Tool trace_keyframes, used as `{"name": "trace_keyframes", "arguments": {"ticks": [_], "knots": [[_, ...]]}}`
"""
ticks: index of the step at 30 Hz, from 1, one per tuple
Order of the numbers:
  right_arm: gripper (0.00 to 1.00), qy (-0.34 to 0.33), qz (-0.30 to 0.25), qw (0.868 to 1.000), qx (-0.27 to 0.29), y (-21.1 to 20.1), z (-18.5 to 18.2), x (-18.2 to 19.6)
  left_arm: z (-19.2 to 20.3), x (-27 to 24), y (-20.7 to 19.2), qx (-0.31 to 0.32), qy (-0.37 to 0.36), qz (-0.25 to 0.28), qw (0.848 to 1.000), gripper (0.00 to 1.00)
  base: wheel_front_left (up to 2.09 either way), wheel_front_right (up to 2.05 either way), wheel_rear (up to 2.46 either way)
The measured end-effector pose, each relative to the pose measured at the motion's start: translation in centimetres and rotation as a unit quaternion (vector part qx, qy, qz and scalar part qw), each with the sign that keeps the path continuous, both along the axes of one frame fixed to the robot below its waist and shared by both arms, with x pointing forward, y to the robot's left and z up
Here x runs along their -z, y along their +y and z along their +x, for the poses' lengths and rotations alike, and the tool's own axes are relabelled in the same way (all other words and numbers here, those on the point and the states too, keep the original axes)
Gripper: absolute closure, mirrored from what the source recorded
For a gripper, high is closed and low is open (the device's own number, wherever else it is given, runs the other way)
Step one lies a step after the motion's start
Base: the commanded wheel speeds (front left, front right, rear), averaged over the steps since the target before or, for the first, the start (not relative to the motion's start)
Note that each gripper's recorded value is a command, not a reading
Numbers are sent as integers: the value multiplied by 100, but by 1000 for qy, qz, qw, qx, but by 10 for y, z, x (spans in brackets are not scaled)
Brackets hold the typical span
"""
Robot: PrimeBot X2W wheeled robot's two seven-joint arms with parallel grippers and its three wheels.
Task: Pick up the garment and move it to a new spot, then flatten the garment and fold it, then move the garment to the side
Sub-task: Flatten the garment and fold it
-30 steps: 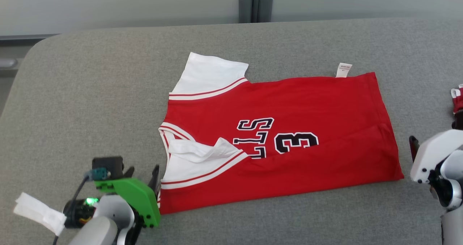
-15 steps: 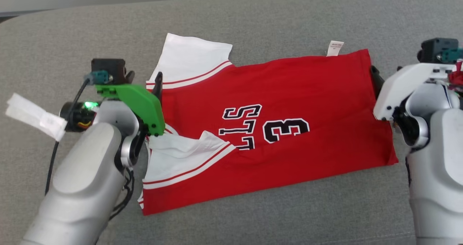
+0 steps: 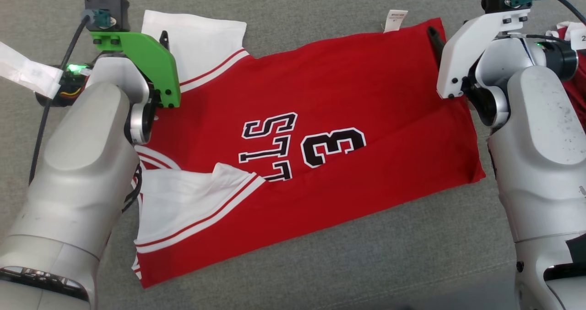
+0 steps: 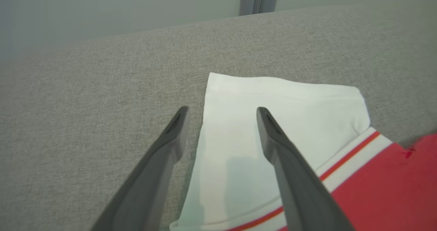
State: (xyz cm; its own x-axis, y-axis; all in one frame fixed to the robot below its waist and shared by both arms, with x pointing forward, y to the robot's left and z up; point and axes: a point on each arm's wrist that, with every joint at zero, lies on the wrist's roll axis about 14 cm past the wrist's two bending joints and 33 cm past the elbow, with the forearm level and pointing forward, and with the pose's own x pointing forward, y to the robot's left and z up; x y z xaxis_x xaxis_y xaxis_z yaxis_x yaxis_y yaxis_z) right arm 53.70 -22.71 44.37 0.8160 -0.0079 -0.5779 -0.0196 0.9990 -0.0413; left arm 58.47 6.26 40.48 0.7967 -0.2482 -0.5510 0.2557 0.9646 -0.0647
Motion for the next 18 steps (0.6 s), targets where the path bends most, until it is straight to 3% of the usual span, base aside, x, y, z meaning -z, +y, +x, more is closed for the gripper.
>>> {"name": "trace_keyframes", "arguments": {"ticks": [17, 18], "knots": [[0, 10, -13, 1000, -15, -12, 5, 19, 36, 44, 6, -18, 28, 26, 999, 0, 0, 0, 0], [0, 8, -13, 1000, -16, -13, 6, 18, 36, 46, 6, -21, 32, 25, 999, 54, 0, 0, 0]]}}
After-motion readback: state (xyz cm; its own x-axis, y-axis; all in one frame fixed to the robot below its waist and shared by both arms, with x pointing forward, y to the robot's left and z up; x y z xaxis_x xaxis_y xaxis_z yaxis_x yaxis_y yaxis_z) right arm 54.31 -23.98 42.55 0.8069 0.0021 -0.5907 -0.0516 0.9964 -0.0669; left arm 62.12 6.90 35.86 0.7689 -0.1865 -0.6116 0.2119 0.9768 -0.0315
